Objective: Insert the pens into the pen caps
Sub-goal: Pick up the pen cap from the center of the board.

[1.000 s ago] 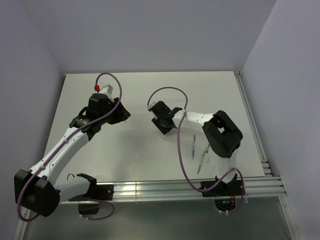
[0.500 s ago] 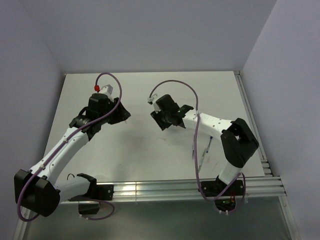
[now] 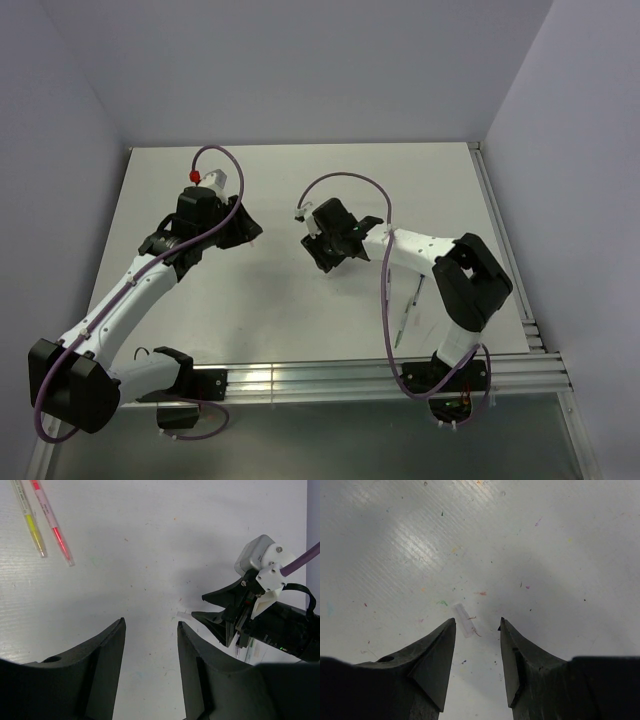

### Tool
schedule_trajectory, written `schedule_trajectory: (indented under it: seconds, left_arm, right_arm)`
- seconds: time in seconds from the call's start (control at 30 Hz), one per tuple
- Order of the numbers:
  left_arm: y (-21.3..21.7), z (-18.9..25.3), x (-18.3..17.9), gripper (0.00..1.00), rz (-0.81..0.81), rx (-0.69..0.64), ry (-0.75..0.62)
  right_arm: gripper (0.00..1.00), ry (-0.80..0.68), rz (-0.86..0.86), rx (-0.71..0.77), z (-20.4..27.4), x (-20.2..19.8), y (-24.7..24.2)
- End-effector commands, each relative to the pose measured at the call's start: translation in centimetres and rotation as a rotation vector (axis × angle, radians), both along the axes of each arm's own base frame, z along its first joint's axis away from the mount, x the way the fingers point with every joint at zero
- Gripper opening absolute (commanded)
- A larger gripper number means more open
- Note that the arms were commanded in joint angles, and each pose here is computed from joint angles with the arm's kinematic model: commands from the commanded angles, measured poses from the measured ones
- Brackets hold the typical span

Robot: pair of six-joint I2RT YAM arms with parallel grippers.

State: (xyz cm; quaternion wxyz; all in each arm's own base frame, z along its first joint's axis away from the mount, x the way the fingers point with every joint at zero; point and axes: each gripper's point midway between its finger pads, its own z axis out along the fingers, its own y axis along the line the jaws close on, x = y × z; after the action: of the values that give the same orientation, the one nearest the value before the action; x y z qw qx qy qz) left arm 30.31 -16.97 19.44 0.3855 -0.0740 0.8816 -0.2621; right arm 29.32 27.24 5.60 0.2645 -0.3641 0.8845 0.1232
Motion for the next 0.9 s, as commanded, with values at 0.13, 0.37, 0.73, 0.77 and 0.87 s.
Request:
schedule_trajectory:
  seconds: [0.13,0.37,0.73,0.77,0.87]
  left_arm:
    - [-0.3,0.3,0.4,0.51,-0.021,-0.010,-0.034]
    - [-0.4,0.3,0.4,0.51,-0.026,-0.013,-0.030]
    - [-0.5,0.0,0.4,0.51,-0.032,-0.014,-0.023]
    - [-0.5,0.0,0.4,0.51,-0.030,-0.014,-0.021]
    - [-0.5,-0.1,0.4,0.51,-0.031,-0.015,-0.019]
  right_arm:
    - [0.49,0.028,0.021,0.018,-0.7,-0.4,0.3]
    - [0.49,0.054,0.027,-0.008,-1.6,-1.1,0.2]
    - [0.48,0.074,0.039,-0.062,-3.1,-1.6,0.5]
    - [0.48,0.072,0.040,-0.064,-3.1,-1.7,0.5]
    - [0.48,0.073,0.041,-0.077,-3.5,-1.9,0.6]
